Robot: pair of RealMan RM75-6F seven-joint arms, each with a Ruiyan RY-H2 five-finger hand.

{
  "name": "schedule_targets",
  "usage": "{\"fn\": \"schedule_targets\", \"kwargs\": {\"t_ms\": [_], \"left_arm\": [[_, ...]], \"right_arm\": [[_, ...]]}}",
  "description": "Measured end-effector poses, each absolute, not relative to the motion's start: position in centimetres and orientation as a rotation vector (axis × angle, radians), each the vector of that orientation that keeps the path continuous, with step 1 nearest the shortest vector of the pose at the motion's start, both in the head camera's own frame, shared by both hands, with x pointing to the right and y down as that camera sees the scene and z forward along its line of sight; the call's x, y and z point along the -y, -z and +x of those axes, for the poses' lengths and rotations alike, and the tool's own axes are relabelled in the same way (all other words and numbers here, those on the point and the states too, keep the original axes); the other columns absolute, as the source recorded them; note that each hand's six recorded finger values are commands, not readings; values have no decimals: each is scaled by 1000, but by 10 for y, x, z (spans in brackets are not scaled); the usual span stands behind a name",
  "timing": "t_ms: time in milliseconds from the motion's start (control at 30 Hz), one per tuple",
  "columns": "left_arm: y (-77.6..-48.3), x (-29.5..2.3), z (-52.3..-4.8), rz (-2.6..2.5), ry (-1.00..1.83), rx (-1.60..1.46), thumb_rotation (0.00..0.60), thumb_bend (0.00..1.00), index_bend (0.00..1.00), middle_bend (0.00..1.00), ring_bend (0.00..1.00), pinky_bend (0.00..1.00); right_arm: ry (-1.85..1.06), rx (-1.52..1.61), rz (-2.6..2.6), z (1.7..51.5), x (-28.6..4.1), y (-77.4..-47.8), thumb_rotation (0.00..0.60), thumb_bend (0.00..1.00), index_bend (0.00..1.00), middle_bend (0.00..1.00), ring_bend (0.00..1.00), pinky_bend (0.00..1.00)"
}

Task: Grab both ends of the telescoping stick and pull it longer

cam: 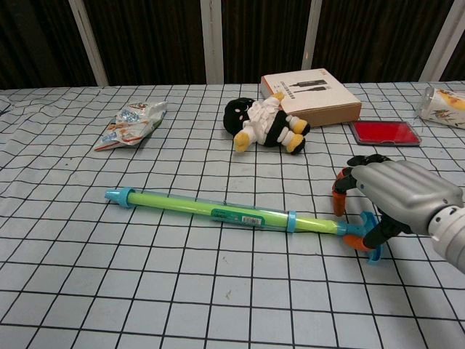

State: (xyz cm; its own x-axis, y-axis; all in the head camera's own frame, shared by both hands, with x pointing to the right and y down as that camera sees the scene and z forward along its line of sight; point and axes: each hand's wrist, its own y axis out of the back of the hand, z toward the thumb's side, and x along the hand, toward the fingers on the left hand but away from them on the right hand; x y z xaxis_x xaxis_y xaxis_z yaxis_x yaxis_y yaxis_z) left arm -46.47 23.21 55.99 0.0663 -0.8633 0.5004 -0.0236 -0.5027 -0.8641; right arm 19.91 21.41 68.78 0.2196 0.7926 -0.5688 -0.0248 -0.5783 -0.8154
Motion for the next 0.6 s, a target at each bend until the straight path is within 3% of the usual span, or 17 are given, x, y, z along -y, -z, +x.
{"fn": "schedule_targets", "kwargs": {"t_ms": [233, 600], "left_arm": [[-560, -232, -464, -1644, 1512, -899, 600, 42, 0, 0, 0, 0], [-559, -231, -463, -1642, 1504, -901, 600, 41, 0, 0, 0, 0]], "right_arm": [[-1470, 715, -1763, 205, -212, -690, 600, 393, 492, 246, 0, 0], [-1483, 714, -1751, 214, -210, -690, 600, 461, 677, 246, 0, 0]]}}
